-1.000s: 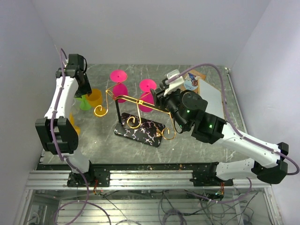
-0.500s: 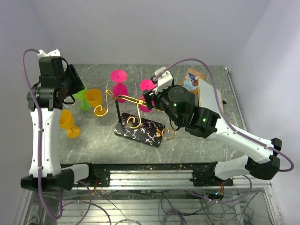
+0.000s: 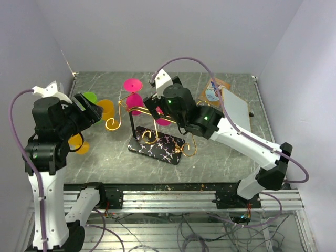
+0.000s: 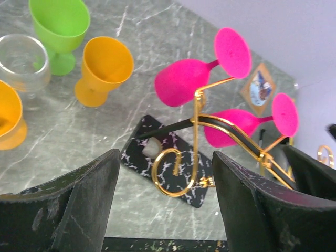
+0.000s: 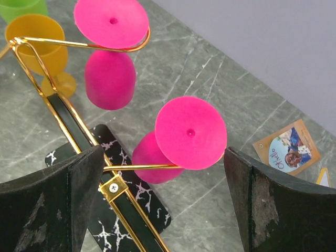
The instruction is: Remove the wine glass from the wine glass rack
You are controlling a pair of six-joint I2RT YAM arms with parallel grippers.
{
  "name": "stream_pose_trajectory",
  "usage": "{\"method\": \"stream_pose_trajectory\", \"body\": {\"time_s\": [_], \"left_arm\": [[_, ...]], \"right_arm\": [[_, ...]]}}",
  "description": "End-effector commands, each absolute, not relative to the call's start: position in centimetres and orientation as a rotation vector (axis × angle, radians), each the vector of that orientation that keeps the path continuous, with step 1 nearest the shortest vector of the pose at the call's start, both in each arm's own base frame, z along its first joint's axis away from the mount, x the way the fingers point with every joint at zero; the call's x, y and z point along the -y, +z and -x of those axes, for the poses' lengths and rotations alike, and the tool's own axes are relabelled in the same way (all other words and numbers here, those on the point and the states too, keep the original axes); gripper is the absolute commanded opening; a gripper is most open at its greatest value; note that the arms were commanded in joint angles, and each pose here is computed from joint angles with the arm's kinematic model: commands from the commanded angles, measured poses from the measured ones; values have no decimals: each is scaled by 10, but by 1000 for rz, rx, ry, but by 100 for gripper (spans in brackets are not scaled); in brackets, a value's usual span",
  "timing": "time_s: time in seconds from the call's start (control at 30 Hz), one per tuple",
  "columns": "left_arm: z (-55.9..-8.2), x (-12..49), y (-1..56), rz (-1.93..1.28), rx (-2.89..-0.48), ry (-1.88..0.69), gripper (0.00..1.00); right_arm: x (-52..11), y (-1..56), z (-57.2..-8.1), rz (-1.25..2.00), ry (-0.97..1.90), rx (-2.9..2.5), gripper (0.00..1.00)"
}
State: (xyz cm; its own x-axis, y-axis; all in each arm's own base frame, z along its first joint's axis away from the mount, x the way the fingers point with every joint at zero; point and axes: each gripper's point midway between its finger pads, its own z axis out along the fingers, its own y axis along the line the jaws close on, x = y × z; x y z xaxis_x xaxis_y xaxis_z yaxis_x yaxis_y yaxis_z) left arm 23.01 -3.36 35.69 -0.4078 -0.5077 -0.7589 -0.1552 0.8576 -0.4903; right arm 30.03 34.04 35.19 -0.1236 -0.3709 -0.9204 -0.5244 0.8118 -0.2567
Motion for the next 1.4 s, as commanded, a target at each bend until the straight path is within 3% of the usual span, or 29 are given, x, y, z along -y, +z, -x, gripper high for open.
{"method": "stream_pose_trajectory", "body": {"time_s": [0.0,0.43,1.07,1.23,1.37], "left_arm": [[-228,51,383,462,-1892,-561,81],[-222,57,411,413,-1837,-604,81],[-221,56,411,364,-1847,-574,83],[-223,57,408,350,-1856,-574,84],[-224,58,407,341,-1858,-574,84]], "right_arm": [[-342,345,-310,728,97,-1767,95],[-345,318,-344,704,-109,-1825,91],[-346,301,-367,650,-262,-1871,65],[-344,306,-368,641,-274,-1867,54],[-343,308,-365,661,-281,-1858,39]]}}
